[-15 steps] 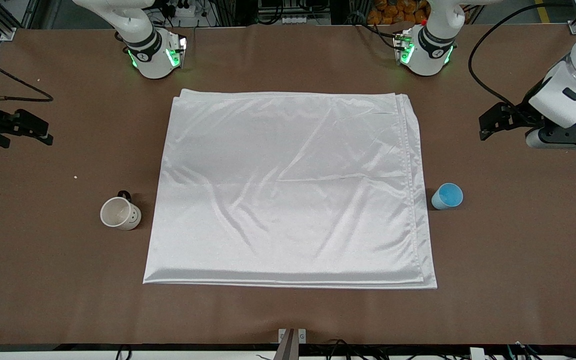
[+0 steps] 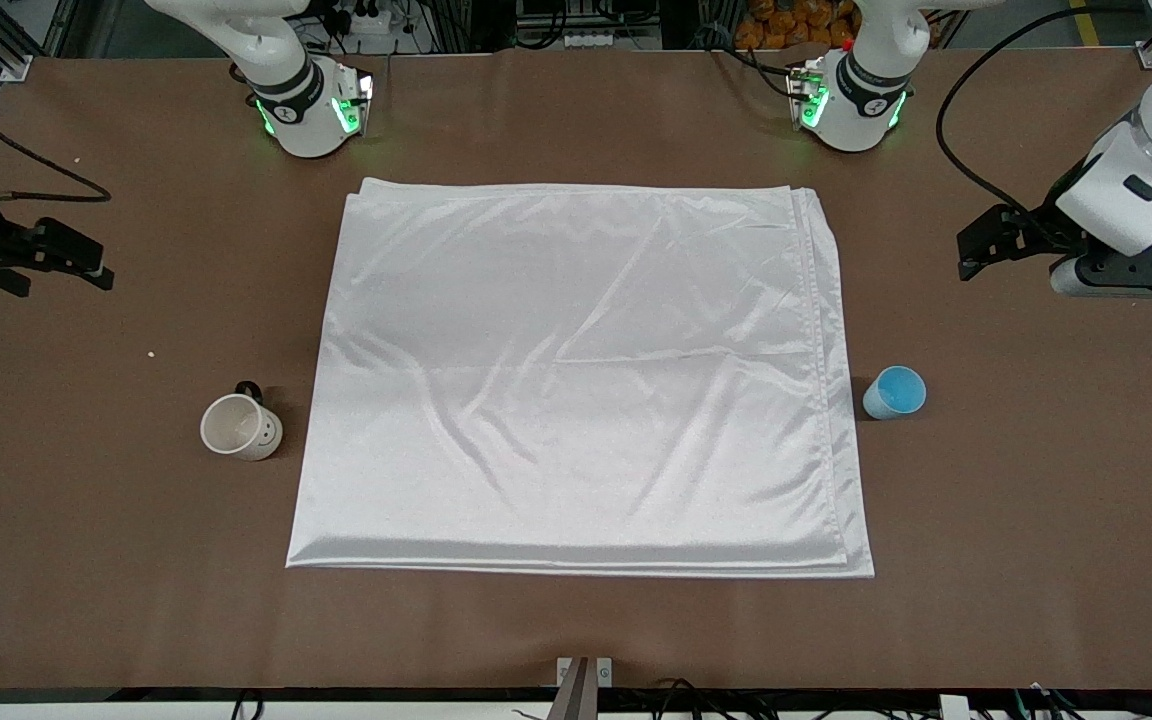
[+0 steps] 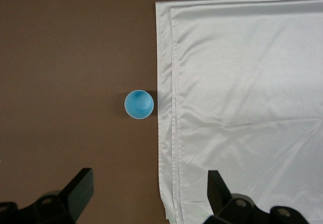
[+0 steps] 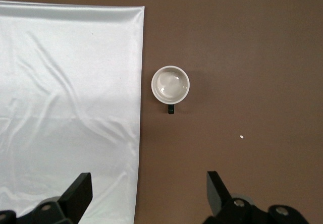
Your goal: Place blue cup into white mug on cloth
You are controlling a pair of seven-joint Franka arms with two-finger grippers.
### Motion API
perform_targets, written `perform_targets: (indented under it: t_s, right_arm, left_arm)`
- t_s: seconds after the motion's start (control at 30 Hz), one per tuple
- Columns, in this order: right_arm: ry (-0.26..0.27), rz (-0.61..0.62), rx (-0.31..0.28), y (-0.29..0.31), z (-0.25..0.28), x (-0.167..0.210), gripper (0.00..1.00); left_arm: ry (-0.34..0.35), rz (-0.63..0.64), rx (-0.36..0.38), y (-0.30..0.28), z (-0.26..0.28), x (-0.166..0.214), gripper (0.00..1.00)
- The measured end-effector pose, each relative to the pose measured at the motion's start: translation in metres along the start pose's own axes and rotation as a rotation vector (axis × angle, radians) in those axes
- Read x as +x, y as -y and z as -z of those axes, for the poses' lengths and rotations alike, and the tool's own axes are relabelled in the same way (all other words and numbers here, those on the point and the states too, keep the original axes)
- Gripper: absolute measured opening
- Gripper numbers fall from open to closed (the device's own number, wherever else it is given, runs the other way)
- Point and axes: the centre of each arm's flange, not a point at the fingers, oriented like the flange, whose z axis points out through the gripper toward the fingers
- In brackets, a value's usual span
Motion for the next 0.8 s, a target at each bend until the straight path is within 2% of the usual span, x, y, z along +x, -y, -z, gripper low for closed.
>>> perform_targets:
  t_s: [0.5,0.8]
  right_arm:
    - [0.000,0.002,0.002,0.001,0.000,0.000,1.00]
    - [0.000,0.006,0.002,0.003,0.000,0.000,1.00]
  left_arm:
    - [0.002,0.000,0.000,0.000,-0.001,0.000,1.00]
    - [0.029,0.000,0.003,0.000,-0.015,-0.001,1.00]
